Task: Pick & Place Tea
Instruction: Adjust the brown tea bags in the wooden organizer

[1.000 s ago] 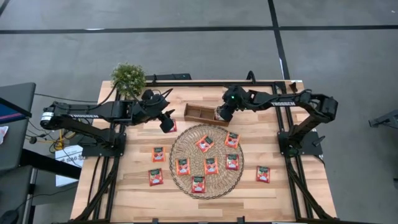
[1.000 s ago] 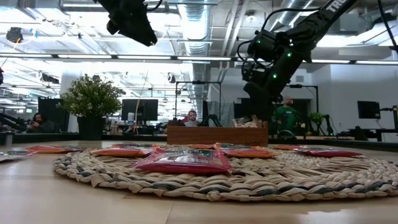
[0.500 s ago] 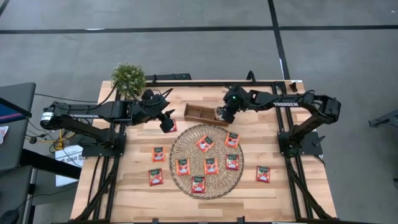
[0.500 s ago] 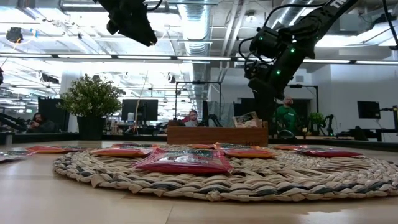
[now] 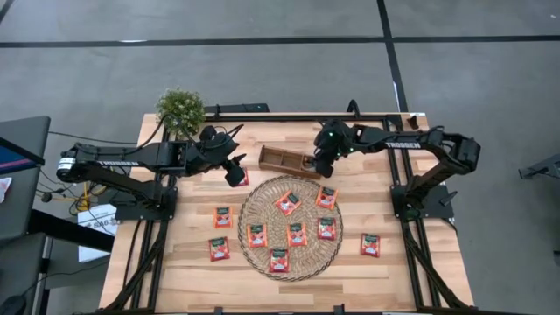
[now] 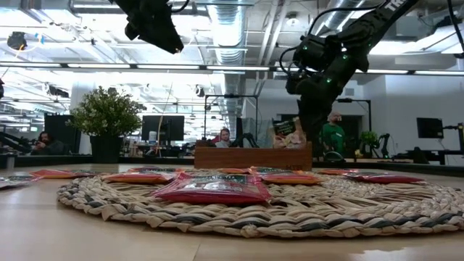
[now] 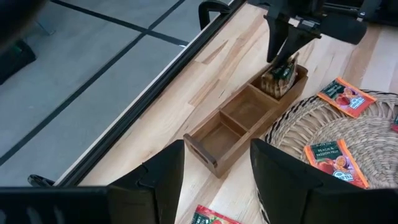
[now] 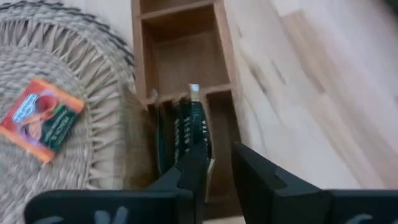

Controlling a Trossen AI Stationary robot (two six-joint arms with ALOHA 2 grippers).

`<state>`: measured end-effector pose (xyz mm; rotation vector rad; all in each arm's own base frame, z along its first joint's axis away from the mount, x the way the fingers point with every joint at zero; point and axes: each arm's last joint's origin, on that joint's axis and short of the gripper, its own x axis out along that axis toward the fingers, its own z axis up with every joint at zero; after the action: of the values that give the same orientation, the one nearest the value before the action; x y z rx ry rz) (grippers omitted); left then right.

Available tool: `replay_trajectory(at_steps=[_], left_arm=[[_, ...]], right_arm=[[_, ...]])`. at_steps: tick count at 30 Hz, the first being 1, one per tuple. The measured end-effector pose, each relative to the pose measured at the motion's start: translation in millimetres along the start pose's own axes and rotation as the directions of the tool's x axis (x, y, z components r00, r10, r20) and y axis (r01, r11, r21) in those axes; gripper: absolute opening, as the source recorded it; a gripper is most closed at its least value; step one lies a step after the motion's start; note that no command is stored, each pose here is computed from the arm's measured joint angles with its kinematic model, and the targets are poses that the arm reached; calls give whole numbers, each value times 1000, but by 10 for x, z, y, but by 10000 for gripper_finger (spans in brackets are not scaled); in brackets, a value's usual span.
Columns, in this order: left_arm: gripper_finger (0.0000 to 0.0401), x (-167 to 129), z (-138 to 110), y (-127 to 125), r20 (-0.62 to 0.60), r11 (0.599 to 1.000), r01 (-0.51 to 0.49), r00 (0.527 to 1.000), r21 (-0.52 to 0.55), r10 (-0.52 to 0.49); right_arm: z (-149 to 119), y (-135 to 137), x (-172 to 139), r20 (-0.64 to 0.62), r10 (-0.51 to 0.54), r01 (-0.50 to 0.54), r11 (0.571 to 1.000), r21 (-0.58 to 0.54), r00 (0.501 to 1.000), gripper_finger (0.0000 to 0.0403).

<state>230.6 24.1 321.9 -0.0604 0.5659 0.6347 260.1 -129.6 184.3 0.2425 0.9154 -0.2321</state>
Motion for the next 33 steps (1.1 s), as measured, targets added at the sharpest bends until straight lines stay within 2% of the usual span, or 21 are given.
replay_trajectory(at_steps=[5,9,19,23,28,33], left_arm=[[177,0,0,0,0,1000,0,1000,5,0],[177,0,0,0,0,1000,0,1000,16,0],[177,1,-1,0,0,1000,0,1000,16,0],[177,1,6,-2,6,1000,1,1000,13,-1],[177,0,28,-7,26,1000,6,1000,9,-6],[177,-1,47,-11,44,1000,9,999,17,-10]], right_arm=[[-44,-110,-26,-25,31,-30,998,50,999,67],[-33,-164,-85,1,46,-46,997,69,999,67],[91,-132,-550,182,-2,2,1000,-1,983,67],[97,-74,-656,210,24,-21,1000,-16,978,67],[63,103,-630,154,97,-86,993,-78,983,67],[40,216,-522,96,111,-100,989,-113,989,67]])
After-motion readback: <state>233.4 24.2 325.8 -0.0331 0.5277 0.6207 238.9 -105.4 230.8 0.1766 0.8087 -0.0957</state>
